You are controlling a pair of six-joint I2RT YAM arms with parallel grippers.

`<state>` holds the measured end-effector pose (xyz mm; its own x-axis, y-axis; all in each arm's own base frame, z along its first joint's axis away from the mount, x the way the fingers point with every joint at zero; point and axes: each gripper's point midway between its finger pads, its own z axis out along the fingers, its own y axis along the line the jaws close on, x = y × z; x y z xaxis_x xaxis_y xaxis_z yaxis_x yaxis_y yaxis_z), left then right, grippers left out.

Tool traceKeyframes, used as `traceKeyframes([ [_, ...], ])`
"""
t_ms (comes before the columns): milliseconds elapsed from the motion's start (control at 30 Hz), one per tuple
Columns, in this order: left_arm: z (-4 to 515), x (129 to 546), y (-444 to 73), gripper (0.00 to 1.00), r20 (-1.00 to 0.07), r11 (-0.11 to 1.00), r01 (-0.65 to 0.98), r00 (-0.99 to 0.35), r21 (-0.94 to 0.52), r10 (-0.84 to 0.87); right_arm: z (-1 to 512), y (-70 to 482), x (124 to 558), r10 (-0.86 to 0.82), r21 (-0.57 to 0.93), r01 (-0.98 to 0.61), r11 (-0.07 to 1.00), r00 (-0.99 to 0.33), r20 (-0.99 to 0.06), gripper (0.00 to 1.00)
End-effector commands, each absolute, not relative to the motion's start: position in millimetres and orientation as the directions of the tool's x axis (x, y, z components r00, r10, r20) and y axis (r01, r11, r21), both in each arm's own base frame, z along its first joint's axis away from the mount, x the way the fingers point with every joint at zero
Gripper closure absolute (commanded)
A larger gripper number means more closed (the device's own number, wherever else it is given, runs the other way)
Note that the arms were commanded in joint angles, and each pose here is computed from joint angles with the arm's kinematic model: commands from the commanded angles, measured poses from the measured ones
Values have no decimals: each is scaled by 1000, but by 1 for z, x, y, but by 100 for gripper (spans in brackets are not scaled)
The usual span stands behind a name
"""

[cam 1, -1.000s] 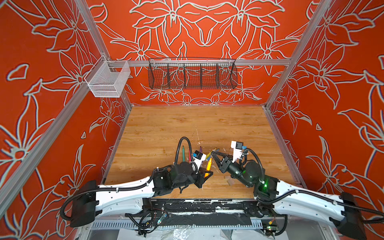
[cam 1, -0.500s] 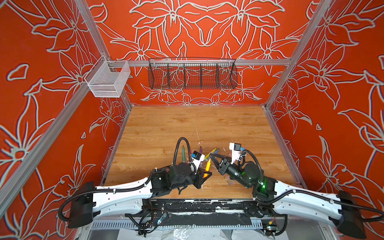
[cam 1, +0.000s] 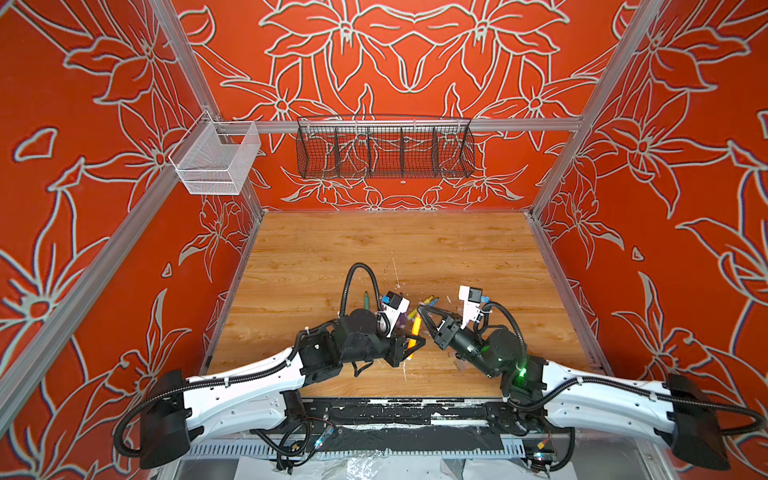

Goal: Insert the pens into the pen caps
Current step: 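Press the cap down onto the orange marker tip with the right gripper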

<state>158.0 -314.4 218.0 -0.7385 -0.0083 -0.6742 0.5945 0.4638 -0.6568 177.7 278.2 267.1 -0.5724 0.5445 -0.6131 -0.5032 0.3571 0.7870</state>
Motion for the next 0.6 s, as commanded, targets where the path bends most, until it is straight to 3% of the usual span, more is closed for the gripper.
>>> traceKeyframes([
  [0,262,176,-310,100,-723,422,617,-674,-664,-154,245,286,158,431,755,-533,382,-620,-656,63],
  [100,252,174,-305,100,-741,441,630,-659,-639,-131,247,274,161,443,740,-524,423,-593,-673,50],
  [200,237,169,-304,100,-756,449,654,-649,-610,-81,259,263,161,464,728,-535,429,-561,-685,45],
  [567,210,135,-321,100,-821,412,775,-561,-479,102,287,255,166,463,681,-551,482,-499,-732,42],
])
